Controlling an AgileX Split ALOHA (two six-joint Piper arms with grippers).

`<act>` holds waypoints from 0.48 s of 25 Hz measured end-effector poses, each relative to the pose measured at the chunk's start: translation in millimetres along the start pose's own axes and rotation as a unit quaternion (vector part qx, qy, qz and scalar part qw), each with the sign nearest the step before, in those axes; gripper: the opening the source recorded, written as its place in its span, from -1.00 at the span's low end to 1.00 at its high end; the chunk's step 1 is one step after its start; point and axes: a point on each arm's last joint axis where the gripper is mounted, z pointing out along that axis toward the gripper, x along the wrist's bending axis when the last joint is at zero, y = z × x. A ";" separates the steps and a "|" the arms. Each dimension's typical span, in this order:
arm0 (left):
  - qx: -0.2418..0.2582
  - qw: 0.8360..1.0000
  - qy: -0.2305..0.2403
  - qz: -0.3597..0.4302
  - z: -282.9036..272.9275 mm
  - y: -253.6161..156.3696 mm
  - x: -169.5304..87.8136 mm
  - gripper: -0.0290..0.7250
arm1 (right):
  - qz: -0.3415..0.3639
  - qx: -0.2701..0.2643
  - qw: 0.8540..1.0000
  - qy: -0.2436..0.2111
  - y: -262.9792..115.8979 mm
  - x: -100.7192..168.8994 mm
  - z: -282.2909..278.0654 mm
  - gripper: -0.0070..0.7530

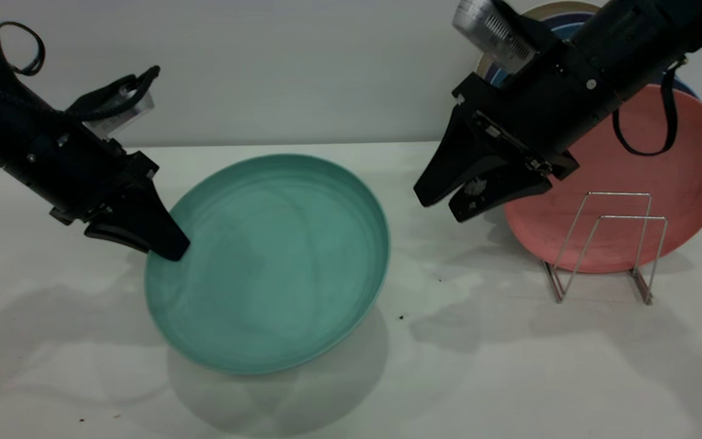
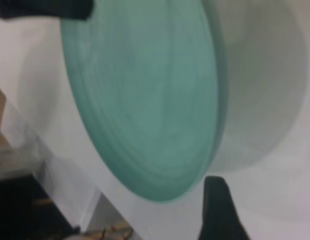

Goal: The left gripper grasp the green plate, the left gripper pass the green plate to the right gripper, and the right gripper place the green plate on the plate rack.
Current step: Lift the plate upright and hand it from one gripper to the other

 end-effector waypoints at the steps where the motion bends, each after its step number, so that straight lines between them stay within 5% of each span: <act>1: 0.000 1.000 -0.003 0.000 0.0 0.1 -0.5 -0.87 | 0.001 0.006 1.000 0.001 1.0 -0.7 0.4 0.29; 12: 0.003 1.000 -0.029 0.011 7.6 2.8 -15.1 -0.87 | 0.026 0.009 1.000 0.016 4.5 -5.2 7.7 0.29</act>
